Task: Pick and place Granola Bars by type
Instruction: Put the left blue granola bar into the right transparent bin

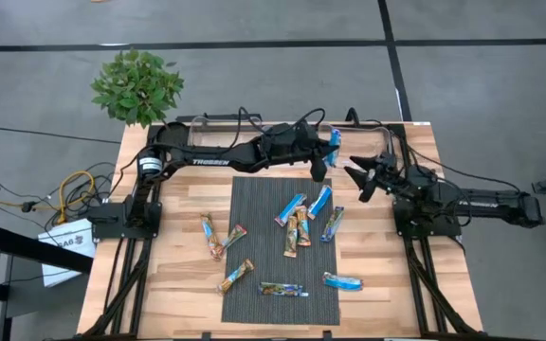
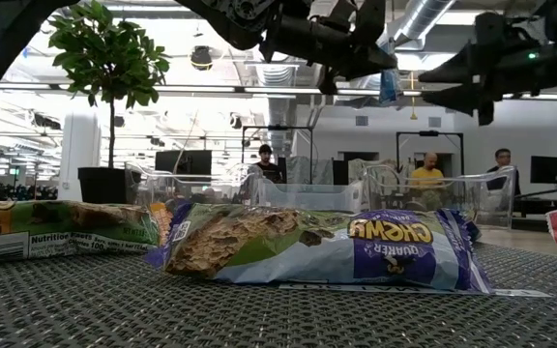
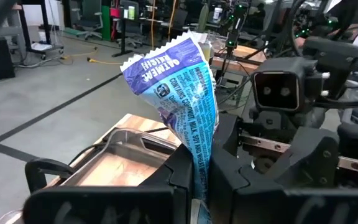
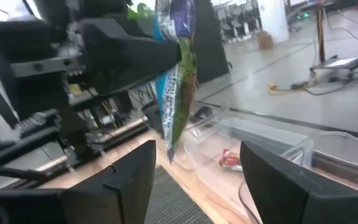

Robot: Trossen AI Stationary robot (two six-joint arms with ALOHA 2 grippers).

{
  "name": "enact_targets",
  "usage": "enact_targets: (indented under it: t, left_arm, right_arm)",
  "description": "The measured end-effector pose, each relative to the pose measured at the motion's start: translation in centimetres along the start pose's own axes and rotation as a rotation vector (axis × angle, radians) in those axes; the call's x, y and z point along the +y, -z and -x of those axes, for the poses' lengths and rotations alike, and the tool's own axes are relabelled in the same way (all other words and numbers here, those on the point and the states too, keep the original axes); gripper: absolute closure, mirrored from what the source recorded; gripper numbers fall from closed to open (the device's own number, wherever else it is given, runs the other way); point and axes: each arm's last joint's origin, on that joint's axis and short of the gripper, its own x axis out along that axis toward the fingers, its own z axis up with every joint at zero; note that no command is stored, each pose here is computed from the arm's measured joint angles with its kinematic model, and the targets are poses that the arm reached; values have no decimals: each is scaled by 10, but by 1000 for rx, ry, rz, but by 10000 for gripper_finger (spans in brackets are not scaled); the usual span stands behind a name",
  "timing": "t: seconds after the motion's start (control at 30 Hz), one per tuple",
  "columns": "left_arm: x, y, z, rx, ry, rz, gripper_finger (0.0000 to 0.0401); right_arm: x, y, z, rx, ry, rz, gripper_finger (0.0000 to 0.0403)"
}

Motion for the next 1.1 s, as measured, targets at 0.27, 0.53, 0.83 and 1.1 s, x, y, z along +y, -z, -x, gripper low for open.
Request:
enact_targets:
  t: [0.27,0.53,0.83,1.1]
  left_arm:
    - [0,0,0,-2,0,-26,383]
    - [0,-1,0,-6,0,-30,383]
    - [0,-1,0,-7,0,-58,383]
    - [0,-1,0,-7,-2,-60,382]
  right_arm:
    - [10,-13,-22,60,25,79,179]
    - [13,-22,-43,103,62,119,179]
    - [12,-29,-62,140,62,161,180]
    - [7,-31,-65,139,94,159,244]
